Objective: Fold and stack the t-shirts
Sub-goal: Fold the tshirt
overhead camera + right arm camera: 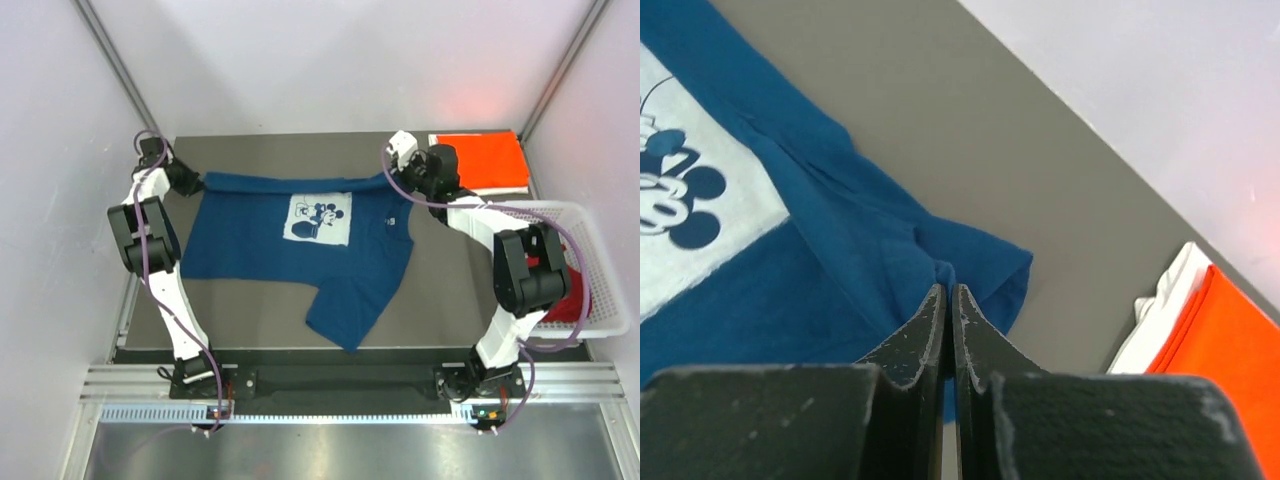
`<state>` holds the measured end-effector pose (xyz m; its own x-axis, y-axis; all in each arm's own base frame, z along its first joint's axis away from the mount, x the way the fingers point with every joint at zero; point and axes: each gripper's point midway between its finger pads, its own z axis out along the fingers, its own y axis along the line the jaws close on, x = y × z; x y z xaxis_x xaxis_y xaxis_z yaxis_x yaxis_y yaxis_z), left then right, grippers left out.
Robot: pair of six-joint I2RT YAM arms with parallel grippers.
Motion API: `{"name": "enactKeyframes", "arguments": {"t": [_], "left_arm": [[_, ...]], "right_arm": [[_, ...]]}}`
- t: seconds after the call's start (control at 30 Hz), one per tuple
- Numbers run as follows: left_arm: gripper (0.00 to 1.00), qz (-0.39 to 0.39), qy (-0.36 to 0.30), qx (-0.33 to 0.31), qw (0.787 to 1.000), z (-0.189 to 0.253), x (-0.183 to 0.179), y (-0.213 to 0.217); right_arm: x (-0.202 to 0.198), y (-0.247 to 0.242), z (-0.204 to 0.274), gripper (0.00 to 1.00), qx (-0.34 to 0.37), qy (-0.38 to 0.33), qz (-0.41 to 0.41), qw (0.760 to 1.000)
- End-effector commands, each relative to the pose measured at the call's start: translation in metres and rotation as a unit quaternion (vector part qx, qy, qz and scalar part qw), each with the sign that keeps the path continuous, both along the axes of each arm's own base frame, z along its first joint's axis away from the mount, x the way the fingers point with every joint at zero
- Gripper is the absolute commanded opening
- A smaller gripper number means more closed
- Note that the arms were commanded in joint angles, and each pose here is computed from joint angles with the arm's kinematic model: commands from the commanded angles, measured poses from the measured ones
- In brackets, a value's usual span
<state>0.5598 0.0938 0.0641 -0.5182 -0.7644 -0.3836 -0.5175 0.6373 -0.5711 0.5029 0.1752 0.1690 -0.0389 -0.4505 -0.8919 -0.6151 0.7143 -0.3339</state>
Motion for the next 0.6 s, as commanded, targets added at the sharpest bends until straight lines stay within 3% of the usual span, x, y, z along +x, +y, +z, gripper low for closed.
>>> {"name": "enactKeyframes", "arguments": {"t": [0.0, 0.2, 0.57], "left_arm": [[0.00, 0.011, -0.005, -0.003, 1.000, 0.033, -0.005, 0.005], [0.00, 0.010, 0.059, 0.016, 0.998, 0.014, -0.024, 0.010], [0.00, 0.001, 0.101, 0.006, 0.995, -0.007, -0.053, 0.003]], "right_arm": [[-0.009, 0.002, 0.036, 0.00, 0.007, -0.053, 0.007, 0.999], [-0.021, -0.004, 0.031, 0.00, 0.004, -0.046, 0.001, 0.999], [-0.047, -0.010, 0.002, 0.00, 0.013, -0.009, -0.013, 1.000]]}}
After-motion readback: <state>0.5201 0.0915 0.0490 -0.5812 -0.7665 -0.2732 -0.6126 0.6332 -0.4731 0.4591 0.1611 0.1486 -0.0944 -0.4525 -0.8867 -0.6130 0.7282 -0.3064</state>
